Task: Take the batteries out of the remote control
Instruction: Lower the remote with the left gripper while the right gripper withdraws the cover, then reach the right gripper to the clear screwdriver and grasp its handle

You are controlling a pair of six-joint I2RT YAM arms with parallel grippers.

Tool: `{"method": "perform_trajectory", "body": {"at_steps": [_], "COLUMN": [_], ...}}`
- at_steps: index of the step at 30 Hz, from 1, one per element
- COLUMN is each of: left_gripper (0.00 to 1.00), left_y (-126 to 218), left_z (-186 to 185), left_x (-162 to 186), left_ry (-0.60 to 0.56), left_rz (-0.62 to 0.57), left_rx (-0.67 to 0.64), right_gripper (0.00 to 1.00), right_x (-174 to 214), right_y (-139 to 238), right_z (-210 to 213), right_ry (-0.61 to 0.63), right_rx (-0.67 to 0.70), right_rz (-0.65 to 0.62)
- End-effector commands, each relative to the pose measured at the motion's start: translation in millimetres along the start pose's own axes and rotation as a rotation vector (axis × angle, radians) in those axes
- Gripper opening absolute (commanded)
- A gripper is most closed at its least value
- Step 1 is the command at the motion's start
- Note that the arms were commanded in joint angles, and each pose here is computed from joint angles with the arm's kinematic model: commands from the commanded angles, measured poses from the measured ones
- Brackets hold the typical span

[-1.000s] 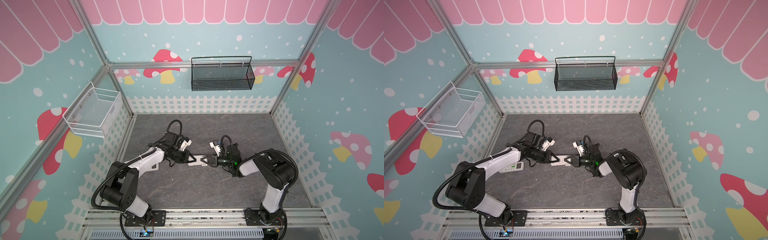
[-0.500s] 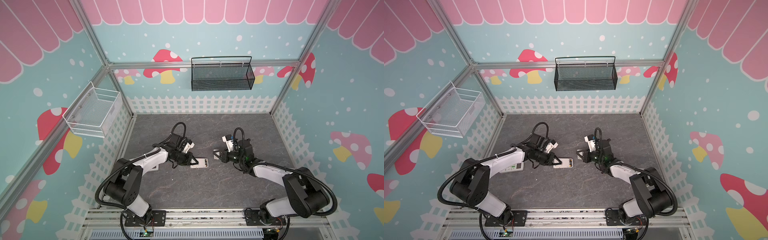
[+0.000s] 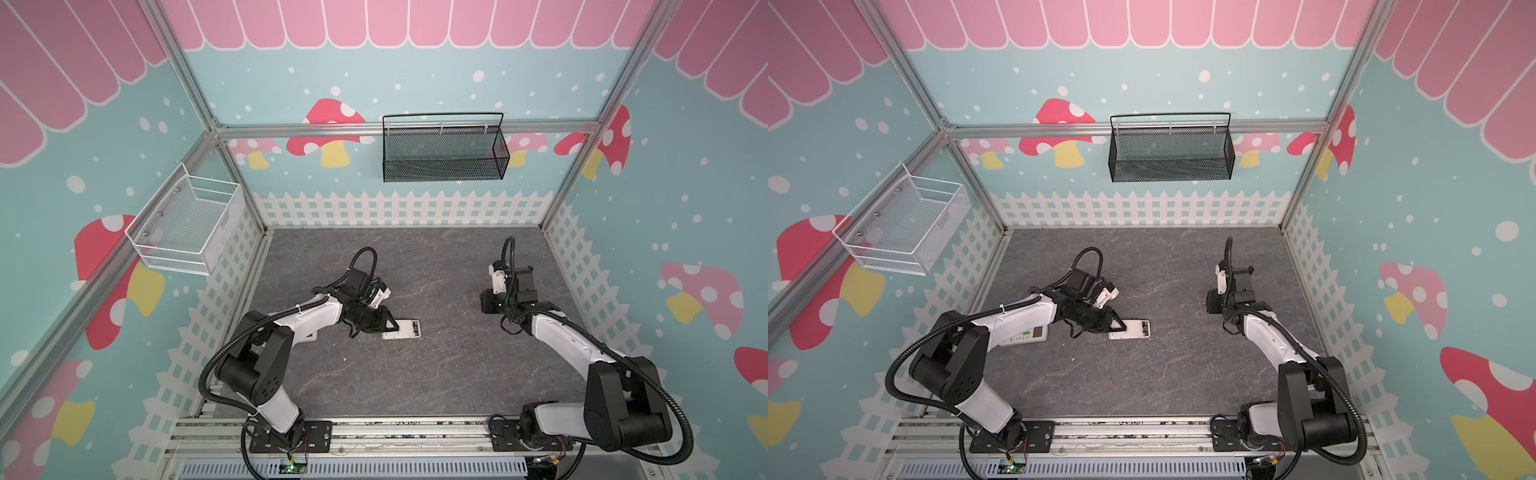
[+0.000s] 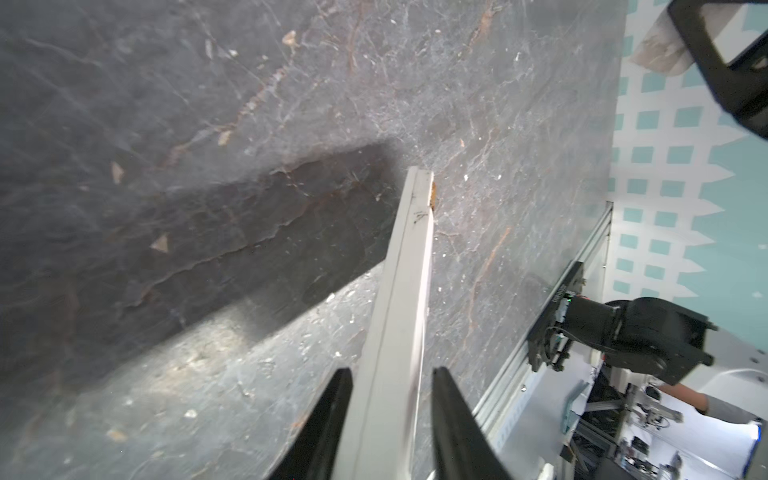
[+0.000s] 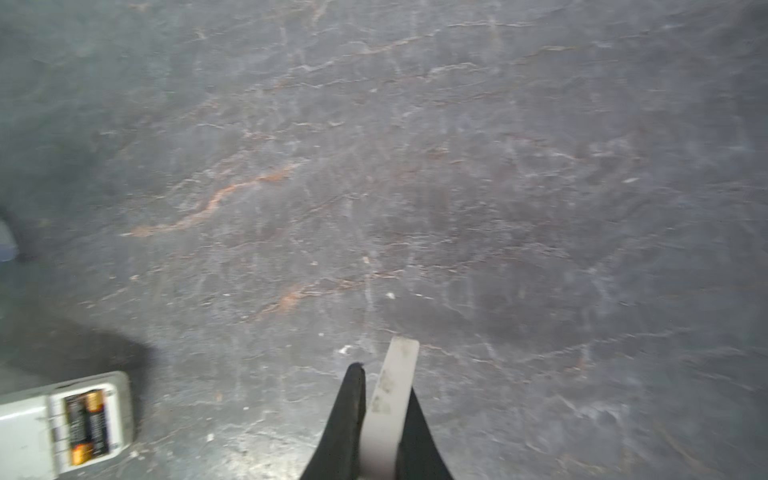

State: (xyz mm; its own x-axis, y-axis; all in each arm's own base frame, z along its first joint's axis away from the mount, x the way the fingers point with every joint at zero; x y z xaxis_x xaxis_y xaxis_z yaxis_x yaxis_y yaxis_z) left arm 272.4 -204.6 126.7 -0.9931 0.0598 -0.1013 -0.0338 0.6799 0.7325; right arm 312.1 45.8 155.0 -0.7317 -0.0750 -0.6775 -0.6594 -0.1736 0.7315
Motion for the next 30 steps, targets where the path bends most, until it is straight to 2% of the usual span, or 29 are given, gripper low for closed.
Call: {"method": "perform_trajectory", "body": {"at_steps": [1,9,15,19,26,30], "left_gripper": [0.45,0.62,0.84,0.86,0.90,0.95], "left_y": [-3,7,23,32,52,68], "left_z": [14,25,24,13,2,5], "left_x": [1,-3,-6,-4,-3,-9], "left_ry": [0.033,0.005,-0.103,-0.241,-0.335,-0.343], "left_rz": [-0.005,-0.057,-0.121,-0.140,-0.195,-0.245], "left_rx": [-0.081,-0.192,-0.292,-0.362,-0.371,-0.382], "right_gripper": [0.06,0.06,0.07,0.09,0.12,0.21], "right_x": [14,24,29,34,38,40], "right_y": [0,-7,-15,-21,-26,-28], "right_z": [-20,-41,-50,-52,-51,-50], "right_ry": [0.063,0.048,0.046,0.042,0.040,0.035], "right_rx": [0.121,0.186,0.243,0.251,0.239,0.230], "right_rz": [0.087,0.138,0.183,0.210,0.230,0.233]}}
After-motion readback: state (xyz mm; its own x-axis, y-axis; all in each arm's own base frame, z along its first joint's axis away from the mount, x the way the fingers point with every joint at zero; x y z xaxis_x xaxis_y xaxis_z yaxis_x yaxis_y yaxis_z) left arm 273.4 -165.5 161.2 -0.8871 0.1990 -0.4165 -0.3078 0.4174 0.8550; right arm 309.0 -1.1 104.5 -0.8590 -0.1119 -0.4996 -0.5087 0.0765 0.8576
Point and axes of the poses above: each gripper's point midway between its finger pads, its own y axis back along the fingers, its own z axis along the line the jaws close on, x = y × z, the point moved 7 cm from there along y, back along the fingers, and after that the axes turned 6 degrees about y, right-handed, at the moved point
